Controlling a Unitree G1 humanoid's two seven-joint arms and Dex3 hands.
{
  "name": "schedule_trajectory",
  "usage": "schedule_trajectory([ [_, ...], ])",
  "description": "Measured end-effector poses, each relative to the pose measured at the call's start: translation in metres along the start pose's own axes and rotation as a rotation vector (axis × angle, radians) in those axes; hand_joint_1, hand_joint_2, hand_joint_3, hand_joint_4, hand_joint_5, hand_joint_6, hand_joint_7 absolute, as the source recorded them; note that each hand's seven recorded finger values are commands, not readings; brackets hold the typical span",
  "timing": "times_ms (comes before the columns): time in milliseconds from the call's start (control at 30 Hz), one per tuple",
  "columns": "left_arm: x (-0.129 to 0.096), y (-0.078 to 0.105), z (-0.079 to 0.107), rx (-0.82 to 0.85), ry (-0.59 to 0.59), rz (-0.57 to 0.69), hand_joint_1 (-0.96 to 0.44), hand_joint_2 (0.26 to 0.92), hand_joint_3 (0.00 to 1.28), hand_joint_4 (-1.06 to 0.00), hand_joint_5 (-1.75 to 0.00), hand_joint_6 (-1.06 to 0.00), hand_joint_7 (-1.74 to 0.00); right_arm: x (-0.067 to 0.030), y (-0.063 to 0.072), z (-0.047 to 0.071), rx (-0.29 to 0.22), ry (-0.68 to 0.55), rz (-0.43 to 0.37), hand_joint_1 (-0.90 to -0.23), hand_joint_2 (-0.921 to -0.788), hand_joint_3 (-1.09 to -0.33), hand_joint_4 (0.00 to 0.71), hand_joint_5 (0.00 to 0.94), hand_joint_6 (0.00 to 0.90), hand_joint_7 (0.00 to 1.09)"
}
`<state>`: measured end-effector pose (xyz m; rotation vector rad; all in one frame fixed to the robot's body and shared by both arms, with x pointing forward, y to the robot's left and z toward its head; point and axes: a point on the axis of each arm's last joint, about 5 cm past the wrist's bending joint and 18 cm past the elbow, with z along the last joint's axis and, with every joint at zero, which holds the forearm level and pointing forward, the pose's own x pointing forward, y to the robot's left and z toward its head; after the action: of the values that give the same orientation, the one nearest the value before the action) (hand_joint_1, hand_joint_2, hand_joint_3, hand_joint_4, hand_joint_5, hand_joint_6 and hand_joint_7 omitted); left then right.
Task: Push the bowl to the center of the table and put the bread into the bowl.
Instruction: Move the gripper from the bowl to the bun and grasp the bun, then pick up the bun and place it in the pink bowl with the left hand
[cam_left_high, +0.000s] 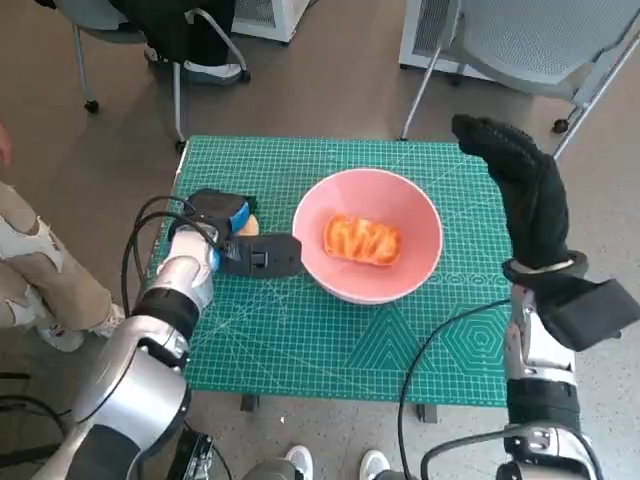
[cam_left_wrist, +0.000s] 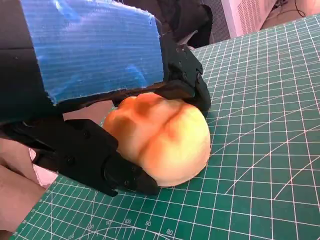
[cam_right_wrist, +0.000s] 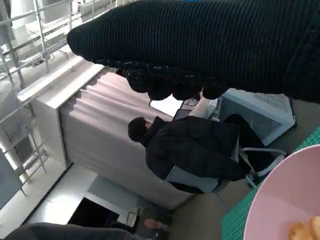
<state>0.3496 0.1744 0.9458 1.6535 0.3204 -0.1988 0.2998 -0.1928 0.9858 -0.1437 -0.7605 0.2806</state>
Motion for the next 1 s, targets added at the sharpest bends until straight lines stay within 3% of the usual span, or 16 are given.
schedule_trajectory([
  [433, 0.0, 0.001, -0.005, -0.021, 0.005, 0.002, 0.0, 0.914, 0.14, -0.54, -1.45, -0.67, -1.0, -0.0003, 0.0, -0.001, 0.0, 0.004, -0.001, -0.698, -0.921, -0.848, 0.145, 0.0, -0.001, 0.42],
  [467, 0.0, 0.002, -0.005, -0.021, 0.005, 0.005, 0.0, 0.873, 0.22, -0.52, -1.48, -0.67, -1.01, -0.0003, 0.0, -0.001, 0.0, 0.004, 0.0, -0.697, -0.921, -0.848, 0.145, 0.0, -0.001, 0.42],
  [500, 0.0, 0.002, -0.006, -0.023, 0.005, 0.009, 0.0, 0.781, 0.39, -0.5, -1.53, -0.67, -1.06, -0.0003, 0.001, -0.001, 0.001, 0.004, 0.0, -0.697, -0.921, -0.849, 0.145, 0.0, -0.001, 0.42],
  [600, 0.0, 0.003, -0.008, -0.028, 0.004, 0.016, 0.0, 0.587, 0.79, -0.43, -1.68, -0.63, -1.26, -0.0001, 0.001, -0.001, 0.001, 0.005, 0.001, -0.695, -0.921, -0.854, 0.144, 0.0, -0.001, 0.41],
  [700, 0.0, 0.004, -0.011, -0.039, 0.002, 0.024, 0.0, 0.497, 0.97, -0.4, -1.72, -0.6, -1.41, 0.0, 0.002, -0.001, 0.002, 0.006, 0.003, -0.693, -0.921, -0.858, 0.144, 0.0, -0.001, 0.41],
  [767, 0.0, 0.005, -0.014, -0.055, 0.0, 0.039, 0.0, 0.476, 0.99, -0.4, -1.73, -0.65, -1.35, 0.0001, 0.002, -0.001, 0.003, 0.006, 0.003, -0.693, -0.921, -0.86, 0.144, 0.0, -0.001, 0.41],
  [800, 0.0, 0.007, -0.016, -0.068, -0.002, 0.052, 0.0, 0.523, 0.89, -0.44, -1.71, -0.66, -1.25, 0.0002, 0.003, -0.001, 0.004, 0.007, 0.004, -0.694, -0.921, -0.861, 0.143, 0.0, -0.001, 0.41],
  [833, 0.0, 0.008, -0.017, -0.074, -0.003, 0.061, 0.0, 0.615, 0.7, -0.5, -1.61, -0.67, -1.15, 0.0002, 0.003, -0.001, 0.005, 0.007, 0.004, -0.694, -0.921, -0.861, 0.143, 0.0, -0.001, 0.41],
  [867, 0.0, 0.01, -0.019, -0.082, -0.006, 0.075, 0.0, 0.653, 0.62, -0.52, -1.58, -0.67, -1.11, 0.0003, 0.003, -0.002, 0.006, 0.007, 0.005, -0.694, -0.921, -0.861, 0.143, 0.0, -0.001, 0.41],
  [933, 0.0, 0.015, -0.022, -0.103, -0.018, 0.108, 0.0, 0.782, 0.35, -0.6, -1.44, -0.69, -1.02, 0.0005, 0.004, -0.002, 0.007, 0.008, 0.006, -0.695, -0.921, -0.862, 0.143, 0.0, -0.001, 0.41],
  [1000, -0.001, 0.022, -0.024, -0.13, -0.037, 0.151, 0.0, 0.821, 0.24, -0.65, -1.36, -0.71, -0.99, 0.0008, 0.004, -0.002, 0.008, 0.008, 0.008, -0.695, -0.921, -0.862, 0.144, 0.0, 0.0, 0.41],
])
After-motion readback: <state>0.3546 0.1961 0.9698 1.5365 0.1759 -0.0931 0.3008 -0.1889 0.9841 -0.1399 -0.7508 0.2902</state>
